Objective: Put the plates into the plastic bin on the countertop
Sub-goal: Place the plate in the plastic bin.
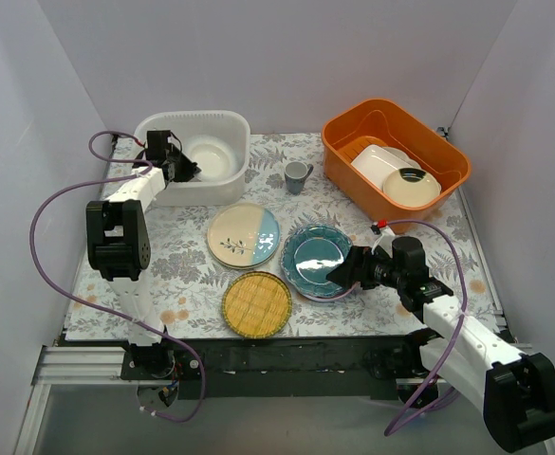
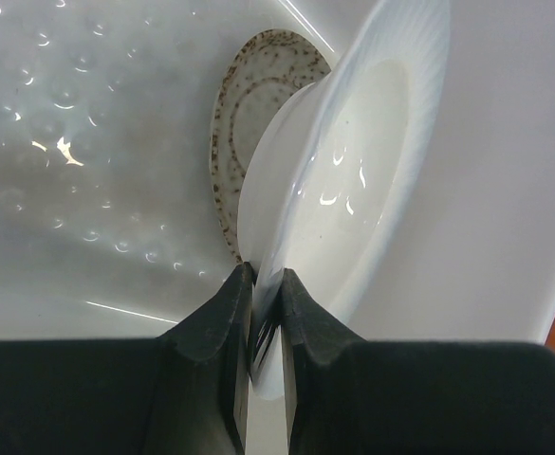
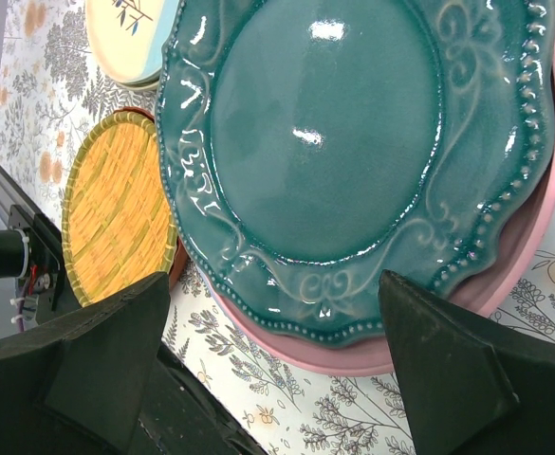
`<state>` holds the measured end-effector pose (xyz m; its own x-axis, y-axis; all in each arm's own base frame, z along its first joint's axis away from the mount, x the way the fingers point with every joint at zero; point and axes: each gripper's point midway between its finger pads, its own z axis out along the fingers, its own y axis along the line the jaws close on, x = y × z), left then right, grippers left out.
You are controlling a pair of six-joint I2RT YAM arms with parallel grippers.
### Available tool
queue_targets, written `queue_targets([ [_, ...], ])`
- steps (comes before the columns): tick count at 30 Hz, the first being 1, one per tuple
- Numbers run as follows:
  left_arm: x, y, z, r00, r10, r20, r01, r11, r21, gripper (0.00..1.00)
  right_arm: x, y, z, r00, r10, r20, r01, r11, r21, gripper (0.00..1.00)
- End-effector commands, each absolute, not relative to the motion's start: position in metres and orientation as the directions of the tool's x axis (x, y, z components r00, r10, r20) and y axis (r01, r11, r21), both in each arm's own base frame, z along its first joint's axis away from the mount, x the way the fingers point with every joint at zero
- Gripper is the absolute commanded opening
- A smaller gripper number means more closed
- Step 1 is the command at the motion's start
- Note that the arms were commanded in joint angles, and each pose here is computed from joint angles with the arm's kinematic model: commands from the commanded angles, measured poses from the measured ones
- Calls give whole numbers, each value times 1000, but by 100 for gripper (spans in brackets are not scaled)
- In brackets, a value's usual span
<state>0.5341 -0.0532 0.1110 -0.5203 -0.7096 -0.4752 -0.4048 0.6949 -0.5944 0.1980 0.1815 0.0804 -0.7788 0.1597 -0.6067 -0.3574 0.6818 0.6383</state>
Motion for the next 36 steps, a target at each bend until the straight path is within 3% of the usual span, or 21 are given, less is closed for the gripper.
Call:
queue_targets([
  [1, 548, -53, 143, -477, -709, -520, -337, 693, -637, 0, 210, 185, 100, -741, 164, -652, -403, 668, 626, 98],
  [13, 551, -49, 136, -485, -691, -536, -346, 714, -608, 0, 212, 187, 99, -743, 161, -650, -404, 666, 627, 98],
  [31, 548, -32, 155, -419, -683, -598, -374, 730, -572, 36, 213, 186, 101, -738, 155, -657, -408, 672, 618, 98],
  [35, 550, -31, 166, -406, -676, -614, -358, 736, -574, 49, 213, 186, 101, -739, 153, -656, -409, 673, 616, 98],
  [36, 551, -31, 169, -402, -676, -617, -353, 736, -577, 57, 213, 186, 102, -737, 155, -658, -410, 672, 617, 98],
])
